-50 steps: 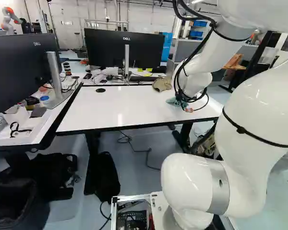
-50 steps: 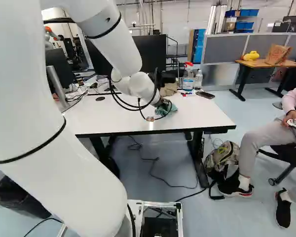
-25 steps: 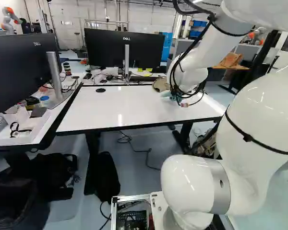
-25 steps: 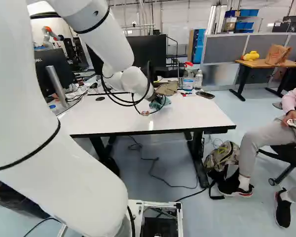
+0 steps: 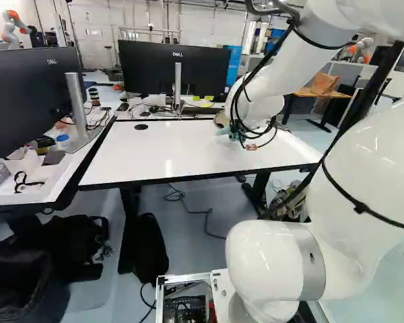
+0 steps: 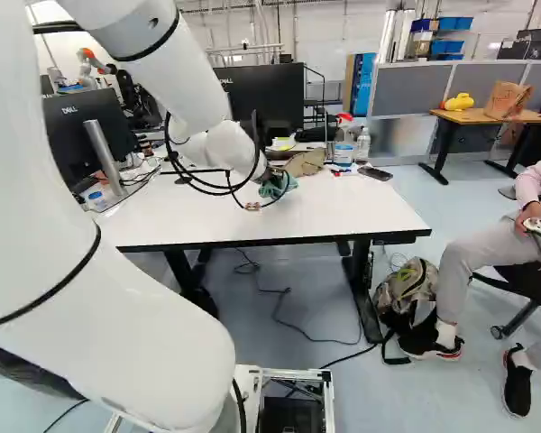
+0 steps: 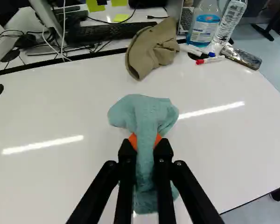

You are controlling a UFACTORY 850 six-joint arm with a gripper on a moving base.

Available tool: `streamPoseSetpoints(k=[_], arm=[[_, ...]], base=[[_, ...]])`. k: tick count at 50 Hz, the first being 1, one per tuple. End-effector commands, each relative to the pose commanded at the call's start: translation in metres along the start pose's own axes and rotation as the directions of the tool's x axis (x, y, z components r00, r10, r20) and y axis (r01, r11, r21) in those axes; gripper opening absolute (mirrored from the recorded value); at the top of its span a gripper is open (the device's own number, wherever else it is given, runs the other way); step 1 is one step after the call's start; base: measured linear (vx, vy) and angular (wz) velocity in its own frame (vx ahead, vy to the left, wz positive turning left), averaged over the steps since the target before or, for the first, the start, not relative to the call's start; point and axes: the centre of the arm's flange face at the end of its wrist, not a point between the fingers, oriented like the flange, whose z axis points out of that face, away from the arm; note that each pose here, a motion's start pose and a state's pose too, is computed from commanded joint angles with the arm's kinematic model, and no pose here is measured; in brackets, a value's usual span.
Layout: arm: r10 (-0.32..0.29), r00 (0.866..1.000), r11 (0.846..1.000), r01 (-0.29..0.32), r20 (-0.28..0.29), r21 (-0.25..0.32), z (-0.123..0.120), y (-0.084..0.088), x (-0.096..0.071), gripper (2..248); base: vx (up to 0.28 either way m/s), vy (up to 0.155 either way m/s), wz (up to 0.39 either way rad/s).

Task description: Clean the table with the green towel

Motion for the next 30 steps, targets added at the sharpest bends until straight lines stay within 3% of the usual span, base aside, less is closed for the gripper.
streamPoseSetpoints(k=[30], arm=[[-0.057,0.998,0.996,0.058,-0.012,0.068,-0.029,-0.033,-0.028,50]], base=[[0.0,0.0,0.0]])
